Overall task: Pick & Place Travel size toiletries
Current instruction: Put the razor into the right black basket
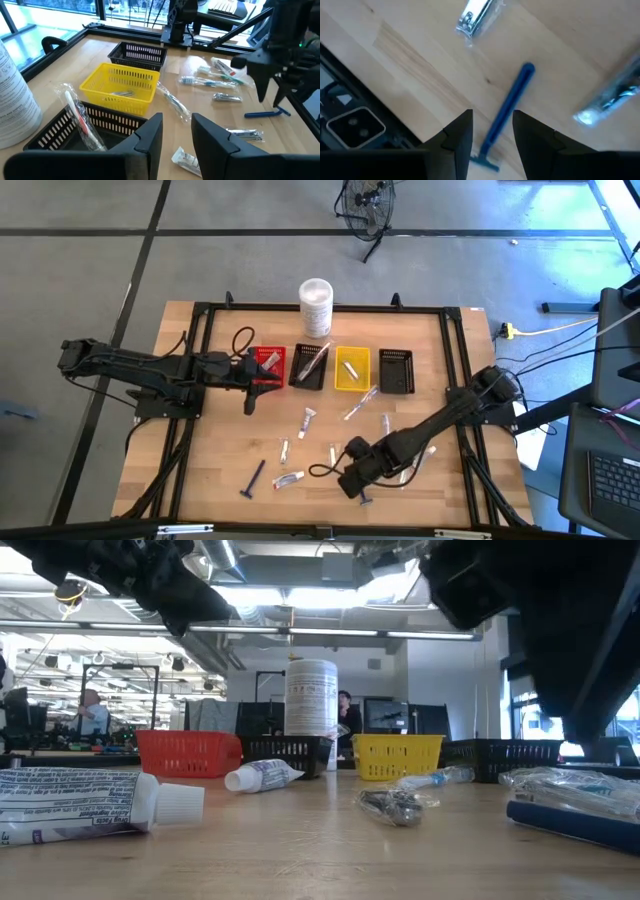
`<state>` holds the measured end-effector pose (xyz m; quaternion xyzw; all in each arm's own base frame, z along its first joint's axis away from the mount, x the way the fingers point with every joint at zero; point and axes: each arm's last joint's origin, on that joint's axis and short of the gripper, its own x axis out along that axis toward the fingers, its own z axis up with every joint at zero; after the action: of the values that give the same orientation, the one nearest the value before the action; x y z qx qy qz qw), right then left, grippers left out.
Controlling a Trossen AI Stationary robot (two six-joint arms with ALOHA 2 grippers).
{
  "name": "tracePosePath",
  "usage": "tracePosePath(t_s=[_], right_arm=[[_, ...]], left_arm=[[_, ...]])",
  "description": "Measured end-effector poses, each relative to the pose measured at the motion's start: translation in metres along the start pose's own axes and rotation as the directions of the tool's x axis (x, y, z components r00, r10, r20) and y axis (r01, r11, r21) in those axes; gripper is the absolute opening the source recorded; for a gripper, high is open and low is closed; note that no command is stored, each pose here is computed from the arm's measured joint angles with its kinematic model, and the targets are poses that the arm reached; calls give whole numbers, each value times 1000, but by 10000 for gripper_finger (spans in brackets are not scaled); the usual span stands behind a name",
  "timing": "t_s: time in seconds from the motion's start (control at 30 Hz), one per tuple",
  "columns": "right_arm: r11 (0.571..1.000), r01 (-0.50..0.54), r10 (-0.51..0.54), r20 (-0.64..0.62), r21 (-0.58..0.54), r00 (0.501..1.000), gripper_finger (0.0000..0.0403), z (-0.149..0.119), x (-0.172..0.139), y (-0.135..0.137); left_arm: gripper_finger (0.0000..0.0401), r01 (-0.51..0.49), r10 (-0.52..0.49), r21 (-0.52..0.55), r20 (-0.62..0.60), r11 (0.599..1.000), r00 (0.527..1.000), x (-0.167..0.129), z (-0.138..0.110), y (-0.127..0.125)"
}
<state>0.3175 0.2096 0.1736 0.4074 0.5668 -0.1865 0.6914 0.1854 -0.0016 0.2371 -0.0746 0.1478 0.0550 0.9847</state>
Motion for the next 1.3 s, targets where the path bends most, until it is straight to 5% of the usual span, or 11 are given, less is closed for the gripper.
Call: tracePosePath(t_s=[0.23,0.8,1.3], right_arm=[[999,34,-33,-41,15,999,145,-2,26,-2],[997,62,-62,8,37,998,130,-1,33,-4],[993,42,-36,52,-112,998,125,2,18,-2]], left_arm=[[98,2,-2,1,13,1000,1000,0,1,0],[98,1,-1,15,12,1000,1000,0,1,0],[98,1,-1,0,12,1000,1000,0,1,0]])
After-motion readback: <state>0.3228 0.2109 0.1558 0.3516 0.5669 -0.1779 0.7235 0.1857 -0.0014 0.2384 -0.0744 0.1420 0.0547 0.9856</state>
